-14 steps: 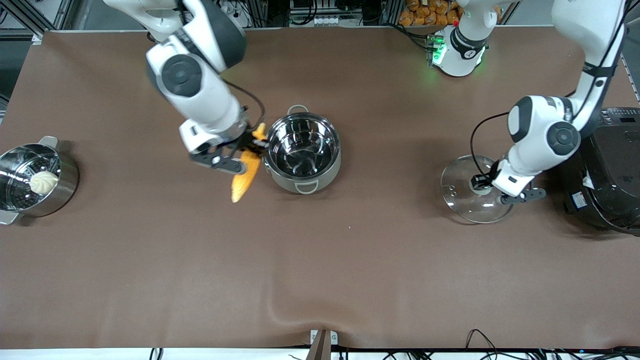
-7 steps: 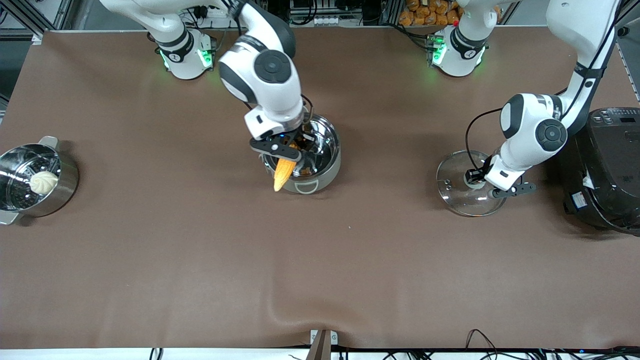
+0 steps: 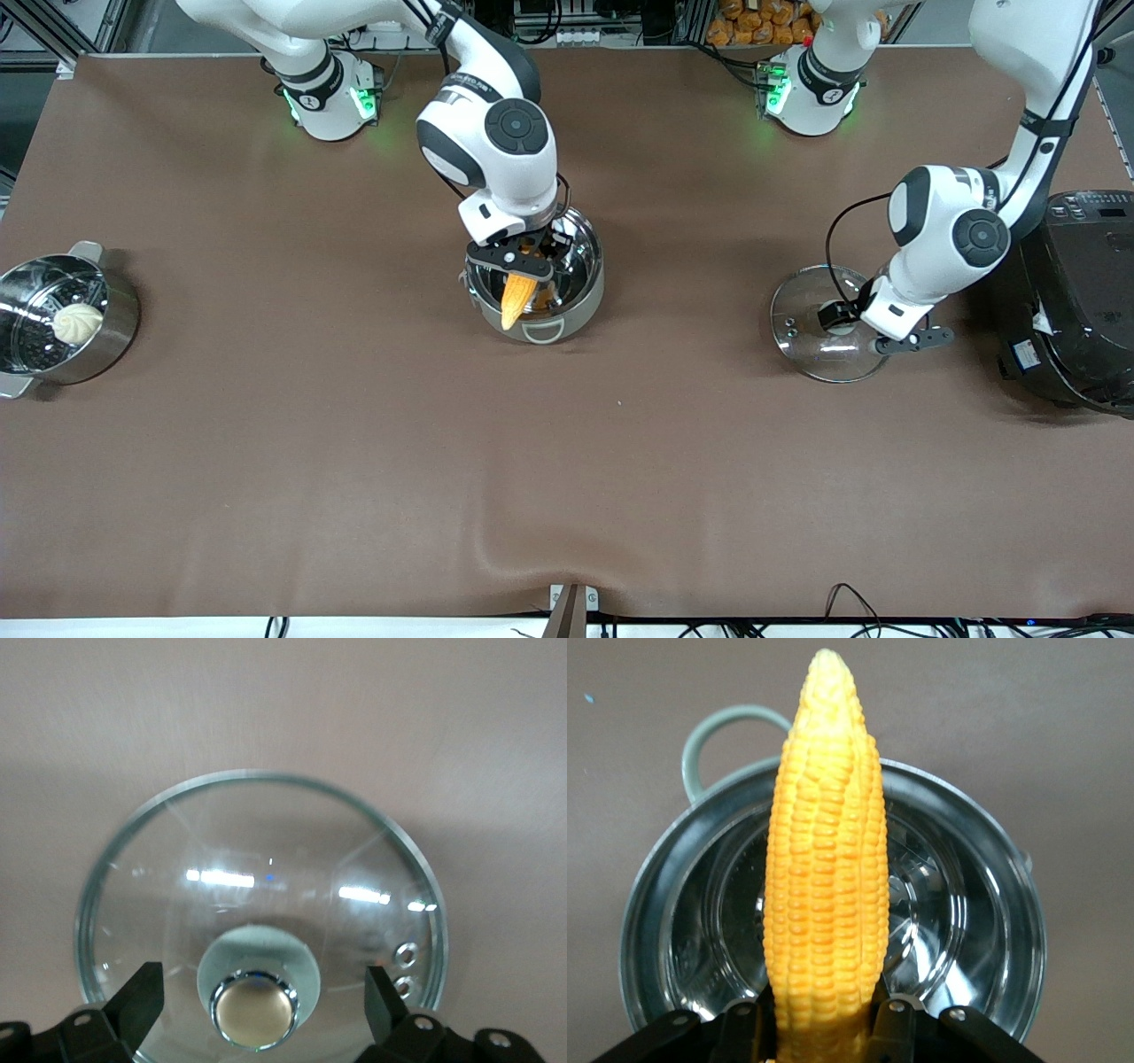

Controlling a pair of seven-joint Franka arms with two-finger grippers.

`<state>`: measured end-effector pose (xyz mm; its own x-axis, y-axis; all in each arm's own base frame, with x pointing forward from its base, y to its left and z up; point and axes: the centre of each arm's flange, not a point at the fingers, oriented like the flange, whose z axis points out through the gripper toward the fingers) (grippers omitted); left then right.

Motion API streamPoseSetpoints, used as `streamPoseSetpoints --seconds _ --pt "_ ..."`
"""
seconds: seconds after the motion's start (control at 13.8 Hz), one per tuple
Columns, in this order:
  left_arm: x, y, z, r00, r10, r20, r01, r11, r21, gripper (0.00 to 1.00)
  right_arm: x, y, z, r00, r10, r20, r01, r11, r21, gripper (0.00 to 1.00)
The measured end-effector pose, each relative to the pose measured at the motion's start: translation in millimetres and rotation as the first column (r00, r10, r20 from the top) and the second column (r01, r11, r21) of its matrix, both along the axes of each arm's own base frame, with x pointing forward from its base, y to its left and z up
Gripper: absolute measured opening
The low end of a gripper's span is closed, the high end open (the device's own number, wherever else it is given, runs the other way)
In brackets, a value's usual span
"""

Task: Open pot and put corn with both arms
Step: 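Swing the right gripper's corn over the pot while the left gripper lowers the lid, then open the right gripper to drop the corn into the pot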

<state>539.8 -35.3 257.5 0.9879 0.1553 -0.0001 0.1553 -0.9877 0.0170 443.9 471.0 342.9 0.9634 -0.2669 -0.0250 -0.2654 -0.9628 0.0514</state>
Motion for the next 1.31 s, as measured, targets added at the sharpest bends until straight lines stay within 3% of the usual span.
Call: streamPoseSetpoints --seconds 0.36,0.8,0.87,1.24,1.31 --pt "37.6 -15.0 91.7 1.0 -0.023 -0.021 0.023 0.999 0.021 1.0 -27.0 15.4 -6.8 1.0 0.007 -0.018 -0.007 1.0 -0.008 0.39" --pt "57.2 -13.0 143.7 1.0 -0.015 -0.023 0.016 0.999 0.028 1.0 -28.9 17.6 -6.6 1.0 0.005 -0.014 -0.005 1.0 -0.001 0.43" --pt "57.9 -12.9 145.8 1.0 -0.015 -0.022 0.015 0.999 0.028 1.0 -29.0 17.8 -6.9 1.0 0.005 -0.013 -0.005 1.0 0.001 0.49" --pt "58.8 -12.8 147.6 1.0 -0.014 -0.021 0.015 1.0 0.028 1.0 -29.1 17.3 -8.1 1.0 0.004 -0.013 -0.004 1.0 0.001 1.0" --pt "58.6 -12.8 147.4 1.0 -0.014 -0.022 0.015 0.999 0.028 1.0 -28.0 16.7 -7.7 1.0 0.002 -0.011 -0.002 1.0 0.002 1.0"
